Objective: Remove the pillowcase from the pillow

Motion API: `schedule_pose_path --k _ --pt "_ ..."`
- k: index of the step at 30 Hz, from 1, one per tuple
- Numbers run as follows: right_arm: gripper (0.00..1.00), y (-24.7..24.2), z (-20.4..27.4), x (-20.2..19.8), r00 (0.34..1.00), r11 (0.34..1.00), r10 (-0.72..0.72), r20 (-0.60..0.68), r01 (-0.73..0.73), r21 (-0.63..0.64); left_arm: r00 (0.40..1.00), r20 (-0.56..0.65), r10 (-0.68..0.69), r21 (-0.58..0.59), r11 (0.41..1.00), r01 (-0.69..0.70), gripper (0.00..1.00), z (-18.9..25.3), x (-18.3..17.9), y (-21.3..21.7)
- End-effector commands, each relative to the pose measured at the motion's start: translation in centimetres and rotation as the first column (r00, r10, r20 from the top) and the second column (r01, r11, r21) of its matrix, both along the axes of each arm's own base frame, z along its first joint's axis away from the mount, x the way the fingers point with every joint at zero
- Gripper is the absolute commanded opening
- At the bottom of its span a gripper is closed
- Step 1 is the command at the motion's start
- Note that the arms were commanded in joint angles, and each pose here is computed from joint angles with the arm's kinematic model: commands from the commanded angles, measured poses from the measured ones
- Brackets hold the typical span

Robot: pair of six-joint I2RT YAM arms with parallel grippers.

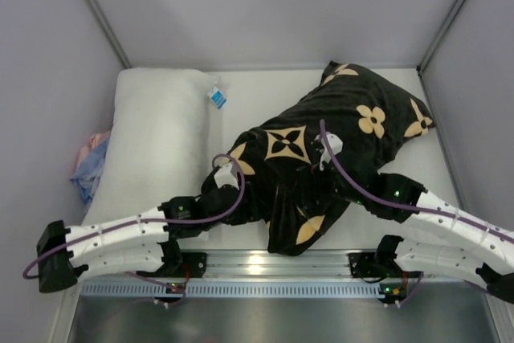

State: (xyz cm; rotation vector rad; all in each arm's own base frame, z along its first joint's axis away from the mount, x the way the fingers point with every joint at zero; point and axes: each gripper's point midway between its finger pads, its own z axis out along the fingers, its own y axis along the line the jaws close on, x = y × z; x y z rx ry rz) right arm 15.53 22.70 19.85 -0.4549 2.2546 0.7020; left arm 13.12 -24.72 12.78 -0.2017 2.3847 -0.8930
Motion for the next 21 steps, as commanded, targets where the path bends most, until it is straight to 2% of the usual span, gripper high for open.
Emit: schedule_pose_path --k 1,3,5,9,15,18,19,21 --pt "0.95 0.8 4.0 1.1 0.987 0.994 -0.105 0.124 0.104 0.022 0.998 0.064 -0.018 -0.080 0.997 0.023 0.73 3.6 0.4 -3.9" --pt "0.95 1.5 4.2 0.0 0.986 0.997 -0.073 0.150 0.074 -0.005 0.997 0.071 -0.030 -0.050 0.998 0.033 0.72 3.7 0.5 -5.0" --pt "0.93 1.8 3.3 0.1 0.982 0.994 -0.077 0.171 0.088 -0.059 0.997 0.066 -0.037 -0.036 0.999 0.039 0.65 3.3 0.5 -5.6" --pt "0.90 1.9 1.1 0.5 0.973 0.975 -0.087 0.212 0.127 -0.183 0.997 0.054 -0.055 -0.028 0.998 0.056 0.60 2.2 0.1 -6.6" --pt "0.82 1.7 0.1 2.6 0.938 0.922 -0.125 0.323 0.230 -0.312 0.998 0.052 -0.034 -0.052 0.998 0.036 0.60 1.3 0.1 -6.3" --pt "0.66 1.7 0.0 3.5 0.924 0.898 -0.135 0.359 0.267 -0.349 0.999 0.046 -0.018 -0.060 0.998 0.020 0.59 0.5 0.1 -5.9" --pt "0.45 1.9 0.1 3.7 0.919 0.894 -0.141 0.368 0.278 -0.352 0.999 0.042 -0.013 -0.066 0.998 0.016 0.59 0.4 0.1 -5.8" --pt "0.28 1.8 0.5 3.9 0.912 0.889 -0.149 0.382 0.293 -0.352 0.999 0.041 -0.013 -0.073 0.997 0.015 0.53 -0.1 0.0 -5.6"
